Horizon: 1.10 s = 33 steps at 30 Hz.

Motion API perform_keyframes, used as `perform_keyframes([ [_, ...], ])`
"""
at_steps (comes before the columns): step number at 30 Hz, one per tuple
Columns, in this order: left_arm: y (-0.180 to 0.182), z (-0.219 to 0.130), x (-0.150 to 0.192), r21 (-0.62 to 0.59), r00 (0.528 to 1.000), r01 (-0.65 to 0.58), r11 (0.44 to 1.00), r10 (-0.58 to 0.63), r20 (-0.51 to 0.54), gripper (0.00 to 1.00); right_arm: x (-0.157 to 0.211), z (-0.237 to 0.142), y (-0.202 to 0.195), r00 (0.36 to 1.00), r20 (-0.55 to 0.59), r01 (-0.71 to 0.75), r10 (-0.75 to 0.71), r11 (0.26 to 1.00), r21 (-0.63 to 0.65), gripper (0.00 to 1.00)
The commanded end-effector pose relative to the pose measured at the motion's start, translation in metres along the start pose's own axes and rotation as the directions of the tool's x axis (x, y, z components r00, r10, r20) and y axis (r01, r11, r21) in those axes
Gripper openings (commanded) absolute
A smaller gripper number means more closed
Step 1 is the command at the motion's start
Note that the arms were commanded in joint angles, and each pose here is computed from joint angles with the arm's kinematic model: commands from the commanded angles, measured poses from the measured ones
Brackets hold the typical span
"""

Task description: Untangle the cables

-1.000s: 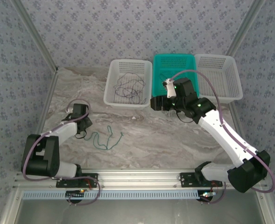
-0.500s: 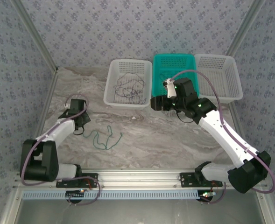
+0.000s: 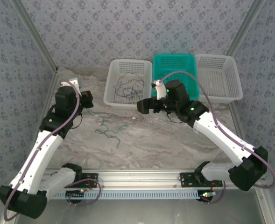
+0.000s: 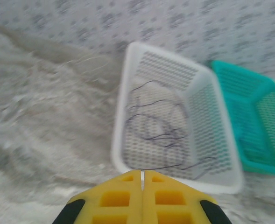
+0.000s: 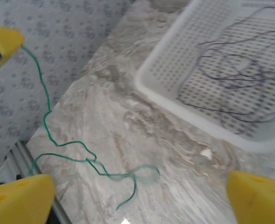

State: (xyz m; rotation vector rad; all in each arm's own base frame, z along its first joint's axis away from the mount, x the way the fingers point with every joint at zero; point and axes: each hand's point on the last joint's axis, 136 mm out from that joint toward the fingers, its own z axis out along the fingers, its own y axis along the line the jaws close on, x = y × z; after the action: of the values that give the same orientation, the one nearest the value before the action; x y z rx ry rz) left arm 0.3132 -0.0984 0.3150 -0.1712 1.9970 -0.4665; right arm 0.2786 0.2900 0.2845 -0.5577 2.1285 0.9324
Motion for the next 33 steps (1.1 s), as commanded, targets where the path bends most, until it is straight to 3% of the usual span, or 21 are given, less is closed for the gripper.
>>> perform_keyframes([
  [1,-0.029,-0.012,-0.008,0.114,1.0,-0.002,0.994,0.002,0.004,0.0,-0.001,0.025,0.034,0.996,0.015,0.087,-0.086,0.99,-0.112,1.0],
  [8,-0.049,-0.017,-0.016,0.177,1.0,0.005,0.984,-0.01,0.028,0.0,0.032,0.086,0.097,0.988,-0.015,0.138,-0.151,0.935,-0.325,1.0],
  [12,-0.051,-0.019,-0.017,0.183,1.0,0.009,0.983,-0.014,0.023,0.0,0.031,0.106,0.133,0.985,0.0,0.159,-0.174,0.898,-0.41,1.0],
  [15,-0.051,-0.02,-0.017,0.179,0.999,0.018,0.984,-0.023,0.023,0.0,0.033,0.121,0.147,0.983,0.002,0.164,-0.181,0.886,-0.435,0.96],
  [17,-0.05,-0.021,-0.017,0.176,0.999,0.023,0.984,-0.028,0.024,0.0,0.035,0.132,0.153,0.983,0.005,0.168,-0.185,0.879,-0.447,0.88],
  [20,-0.047,-0.021,-0.018,0.163,0.999,0.021,0.986,-0.026,0.032,0.0,0.04,0.155,0.148,0.987,0.008,0.149,-0.159,0.904,-0.4,0.65],
  [24,-0.048,-0.031,-0.027,0.168,0.997,0.042,0.985,-0.053,0.061,0.0,0.051,0.184,0.116,0.984,0.053,0.175,-0.167,0.956,-0.236,0.52],
  [26,-0.051,-0.038,-0.034,0.178,0.995,0.062,0.982,-0.076,0.071,0.0,0.057,0.198,0.088,0.979,0.053,0.201,-0.196,0.975,-0.092,0.45],
  [28,-0.052,-0.046,-0.041,0.179,0.993,0.071,0.981,-0.087,0.079,0.0,0.064,0.208,0.061,0.976,0.028,0.215,-0.216,0.976,0.017,0.34],
  [33,-0.036,-0.069,-0.063,0.095,0.984,0.108,0.99,-0.12,0.135,0.0,0.101,0.211,0.026,0.977,-0.08,0.201,-0.196,0.978,0.063,0.22],
])
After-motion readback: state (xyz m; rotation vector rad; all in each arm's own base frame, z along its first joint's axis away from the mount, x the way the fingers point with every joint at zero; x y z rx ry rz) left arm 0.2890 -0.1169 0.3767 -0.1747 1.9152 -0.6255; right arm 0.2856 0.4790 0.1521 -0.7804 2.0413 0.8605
